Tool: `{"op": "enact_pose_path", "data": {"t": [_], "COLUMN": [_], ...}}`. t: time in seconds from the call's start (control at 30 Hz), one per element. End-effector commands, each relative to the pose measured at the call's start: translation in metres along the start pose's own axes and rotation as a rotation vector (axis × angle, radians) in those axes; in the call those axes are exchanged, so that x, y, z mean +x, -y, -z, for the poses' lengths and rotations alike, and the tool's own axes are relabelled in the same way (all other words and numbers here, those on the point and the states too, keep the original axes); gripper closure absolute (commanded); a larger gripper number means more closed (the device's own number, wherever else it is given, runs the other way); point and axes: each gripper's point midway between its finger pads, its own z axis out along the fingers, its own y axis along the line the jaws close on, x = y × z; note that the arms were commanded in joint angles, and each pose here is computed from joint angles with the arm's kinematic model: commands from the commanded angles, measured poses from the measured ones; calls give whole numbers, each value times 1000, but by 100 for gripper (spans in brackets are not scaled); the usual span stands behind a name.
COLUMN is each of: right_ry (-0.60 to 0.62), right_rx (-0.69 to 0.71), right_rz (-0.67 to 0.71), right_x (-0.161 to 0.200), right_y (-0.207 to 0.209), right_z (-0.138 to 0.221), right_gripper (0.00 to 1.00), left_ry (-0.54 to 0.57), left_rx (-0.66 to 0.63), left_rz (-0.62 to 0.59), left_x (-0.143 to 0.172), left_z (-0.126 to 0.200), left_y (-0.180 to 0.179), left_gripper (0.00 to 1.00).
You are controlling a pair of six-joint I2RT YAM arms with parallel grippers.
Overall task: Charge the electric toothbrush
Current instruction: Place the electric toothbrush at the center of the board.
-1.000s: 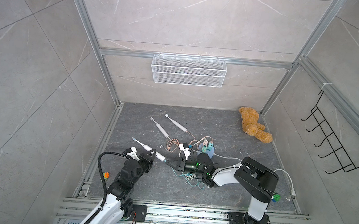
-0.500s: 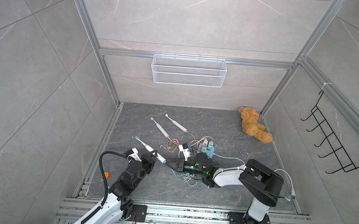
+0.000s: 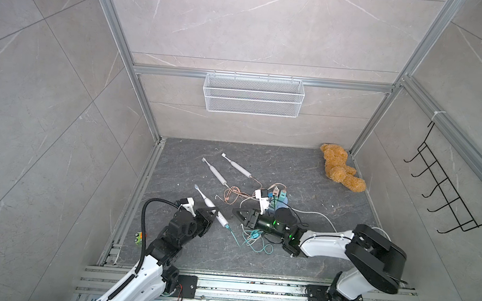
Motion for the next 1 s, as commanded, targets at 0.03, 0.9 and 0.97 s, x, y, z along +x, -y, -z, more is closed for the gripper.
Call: {"op": "enact_pose_path", "data": {"t": [0.03, 0.9, 0.97], "right_ry": [69, 354, 390], "right_rx": [203, 1271, 1282], "right_rz": [210, 750, 701], "right_x": [-21, -154, -161], "right_y": [14, 41, 54], "right_z": [33, 236, 242], "right_gripper": [38, 1, 0], "left_ry": [-47, -96, -47], "left_rx": [-103, -642, -648], "left_rz": [-92, -142, -130], "left_x": [-17, -45, -51], "left_z": [0, -37, -32], "left_y": [-8, -97, -90], "left_gripper": [100, 1, 0]}}
